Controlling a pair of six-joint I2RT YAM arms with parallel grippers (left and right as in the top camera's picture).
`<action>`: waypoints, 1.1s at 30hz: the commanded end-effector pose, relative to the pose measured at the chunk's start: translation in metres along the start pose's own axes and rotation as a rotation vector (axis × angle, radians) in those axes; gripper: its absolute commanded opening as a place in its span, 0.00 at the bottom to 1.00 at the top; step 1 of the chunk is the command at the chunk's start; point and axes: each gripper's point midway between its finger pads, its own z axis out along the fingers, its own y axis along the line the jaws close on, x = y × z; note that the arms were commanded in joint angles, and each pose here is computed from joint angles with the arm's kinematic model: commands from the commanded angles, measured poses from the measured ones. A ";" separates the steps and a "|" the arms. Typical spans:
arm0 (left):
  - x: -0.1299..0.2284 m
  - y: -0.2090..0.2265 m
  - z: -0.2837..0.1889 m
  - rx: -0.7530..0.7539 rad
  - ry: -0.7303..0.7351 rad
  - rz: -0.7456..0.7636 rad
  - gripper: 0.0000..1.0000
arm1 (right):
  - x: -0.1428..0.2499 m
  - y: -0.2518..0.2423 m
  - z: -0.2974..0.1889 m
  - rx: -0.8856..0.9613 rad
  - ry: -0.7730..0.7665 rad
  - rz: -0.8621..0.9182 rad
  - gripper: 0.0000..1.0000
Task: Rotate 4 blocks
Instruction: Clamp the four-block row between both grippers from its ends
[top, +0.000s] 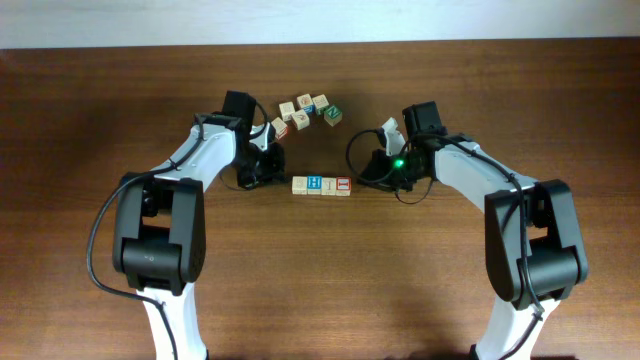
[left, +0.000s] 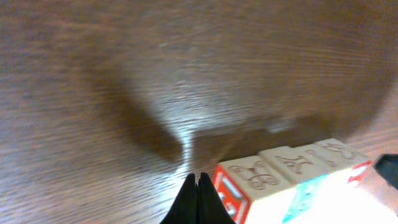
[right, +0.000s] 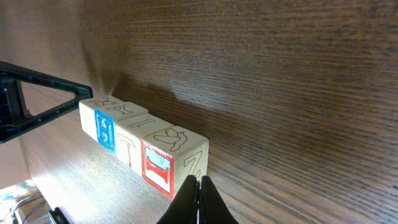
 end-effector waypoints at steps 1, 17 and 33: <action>0.007 -0.015 0.004 0.097 0.034 0.055 0.00 | 0.004 -0.006 0.003 -0.008 0.014 0.023 0.04; 0.022 -0.023 0.002 0.159 0.093 0.140 0.00 | 0.006 -0.016 0.009 0.008 0.026 0.089 0.04; 0.022 -0.023 0.003 0.155 0.092 0.140 0.00 | 0.013 -0.016 0.017 -0.026 0.063 0.106 0.04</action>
